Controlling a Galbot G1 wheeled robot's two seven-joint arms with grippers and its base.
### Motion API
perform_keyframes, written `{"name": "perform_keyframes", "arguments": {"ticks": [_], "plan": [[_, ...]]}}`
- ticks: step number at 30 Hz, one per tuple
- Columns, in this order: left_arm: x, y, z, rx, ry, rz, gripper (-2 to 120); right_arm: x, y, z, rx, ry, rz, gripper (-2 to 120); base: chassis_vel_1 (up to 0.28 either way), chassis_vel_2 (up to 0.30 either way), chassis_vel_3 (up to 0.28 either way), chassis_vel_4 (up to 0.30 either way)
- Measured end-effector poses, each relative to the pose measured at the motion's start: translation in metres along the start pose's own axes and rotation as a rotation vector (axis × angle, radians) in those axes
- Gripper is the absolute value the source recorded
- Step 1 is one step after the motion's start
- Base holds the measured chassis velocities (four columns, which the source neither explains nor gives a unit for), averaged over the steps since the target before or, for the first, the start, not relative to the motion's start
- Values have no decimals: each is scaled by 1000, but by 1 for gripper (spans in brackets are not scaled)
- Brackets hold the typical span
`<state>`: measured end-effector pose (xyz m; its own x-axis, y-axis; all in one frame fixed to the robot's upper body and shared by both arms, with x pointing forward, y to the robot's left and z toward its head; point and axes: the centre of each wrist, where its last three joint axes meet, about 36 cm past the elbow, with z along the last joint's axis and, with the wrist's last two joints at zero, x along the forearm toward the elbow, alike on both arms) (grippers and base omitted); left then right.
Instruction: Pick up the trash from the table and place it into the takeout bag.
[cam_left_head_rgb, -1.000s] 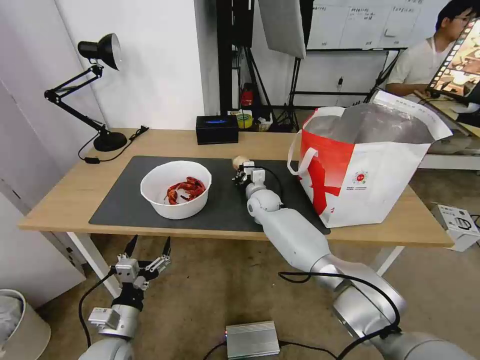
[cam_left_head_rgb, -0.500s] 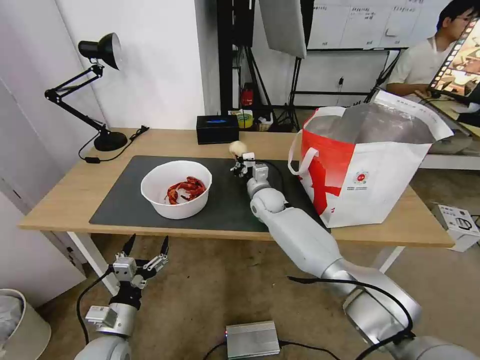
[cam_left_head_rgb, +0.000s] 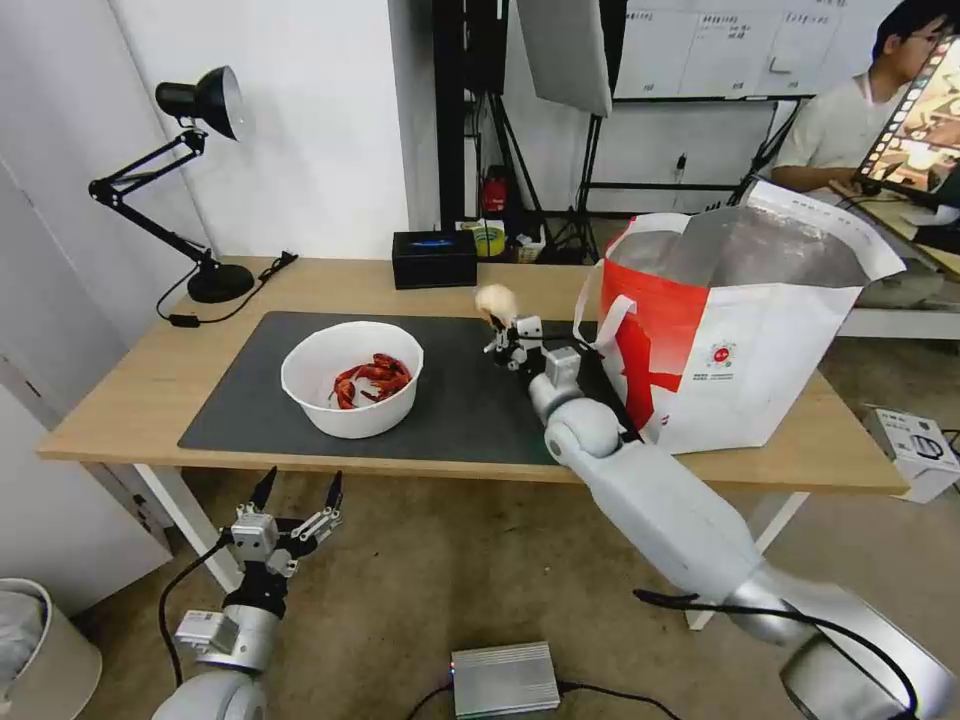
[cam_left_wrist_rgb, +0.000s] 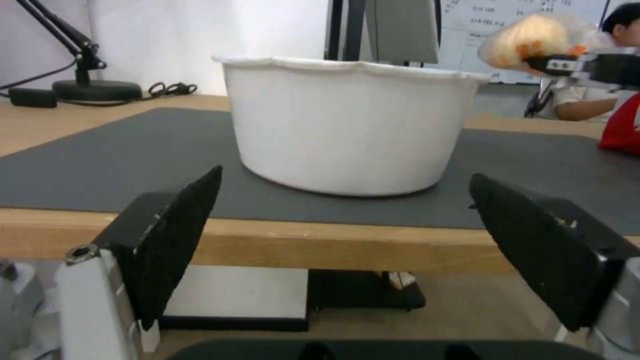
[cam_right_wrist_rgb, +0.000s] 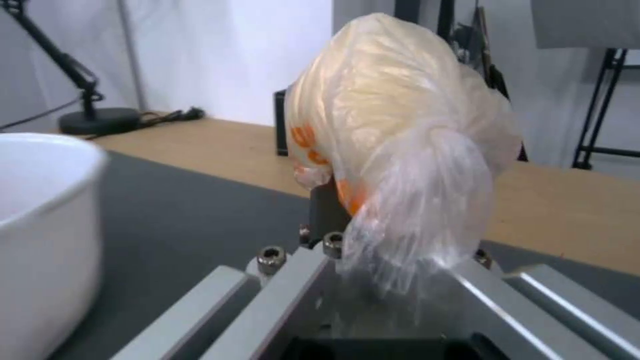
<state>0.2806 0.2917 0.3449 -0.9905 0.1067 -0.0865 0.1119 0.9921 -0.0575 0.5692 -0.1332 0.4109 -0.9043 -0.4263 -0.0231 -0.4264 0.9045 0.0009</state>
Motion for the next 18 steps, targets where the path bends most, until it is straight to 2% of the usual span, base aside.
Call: {"name": "perform_keyframes", "arguments": {"ticks": [5,11,18], "plan": [[2,1,0,-4,2,-4,100,27,4,3,1,-13,-22,0,0,0,0,0],[4,3,2,-10,6,-1,100,88,3,25,12,-8,-41,0,0,0,0,0],[5,3,5,-17,12,3,100,132,1,23,48,-32,-78,0,0,0,0,0]]}}
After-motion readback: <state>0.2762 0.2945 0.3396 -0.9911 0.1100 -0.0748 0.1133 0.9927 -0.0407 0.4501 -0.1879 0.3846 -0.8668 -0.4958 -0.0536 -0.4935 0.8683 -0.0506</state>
